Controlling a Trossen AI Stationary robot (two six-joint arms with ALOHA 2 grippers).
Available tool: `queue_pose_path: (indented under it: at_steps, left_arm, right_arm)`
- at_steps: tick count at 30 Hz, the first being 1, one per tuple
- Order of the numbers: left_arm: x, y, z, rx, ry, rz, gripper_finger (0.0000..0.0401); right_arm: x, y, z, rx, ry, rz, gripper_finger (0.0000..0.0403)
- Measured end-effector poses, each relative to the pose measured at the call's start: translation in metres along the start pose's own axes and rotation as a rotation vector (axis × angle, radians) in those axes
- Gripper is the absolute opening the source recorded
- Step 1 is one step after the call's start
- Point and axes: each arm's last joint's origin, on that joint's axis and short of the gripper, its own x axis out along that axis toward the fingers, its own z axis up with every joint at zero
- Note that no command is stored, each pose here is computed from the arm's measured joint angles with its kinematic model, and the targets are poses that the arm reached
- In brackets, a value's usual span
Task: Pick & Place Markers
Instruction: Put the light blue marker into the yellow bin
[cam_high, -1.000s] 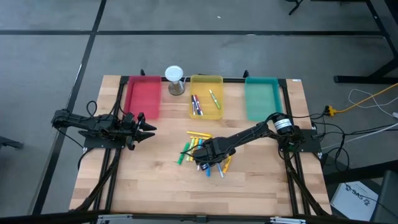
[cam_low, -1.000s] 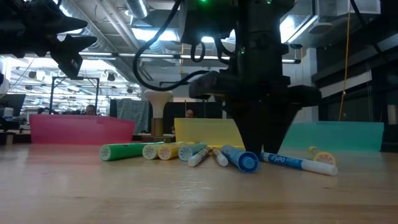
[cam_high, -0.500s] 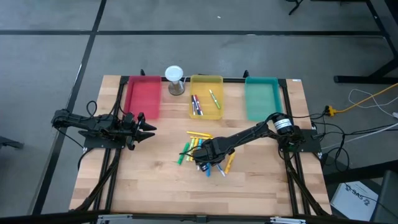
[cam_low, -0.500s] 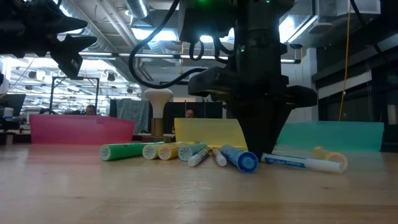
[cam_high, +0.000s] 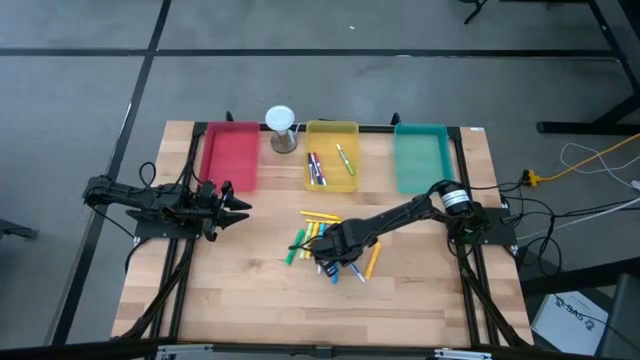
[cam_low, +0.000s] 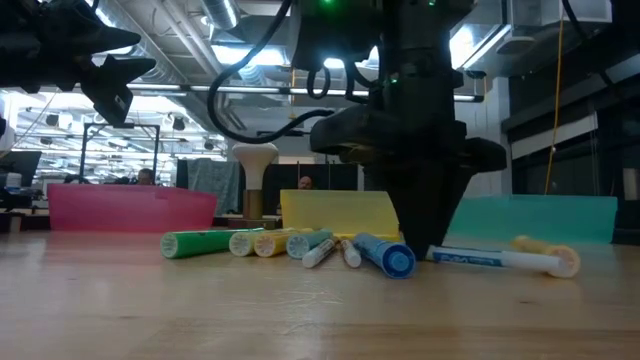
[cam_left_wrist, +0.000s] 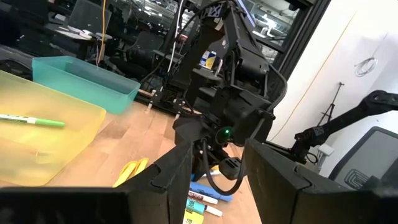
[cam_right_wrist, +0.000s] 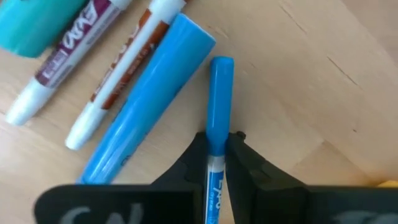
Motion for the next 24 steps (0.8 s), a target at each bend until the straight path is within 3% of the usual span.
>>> queue_pose_path:
  at_steps: [17, 24]
  left_arm:
    - [0.0, 0.0, 0.0, 0.0, 0.0, 0.0, 0.0143]
    - [0.0, 0.0, 0.0, 0.0, 0.0, 0.0, 0.0143]
  right_arm:
    - [-0.055, -0.019, 0.017, -0.035, -0.041, 0.113, 0.0034]
    - [-0.1, -0.031, 0.055, -0.05, -0.178, 0.18, 0.0034]
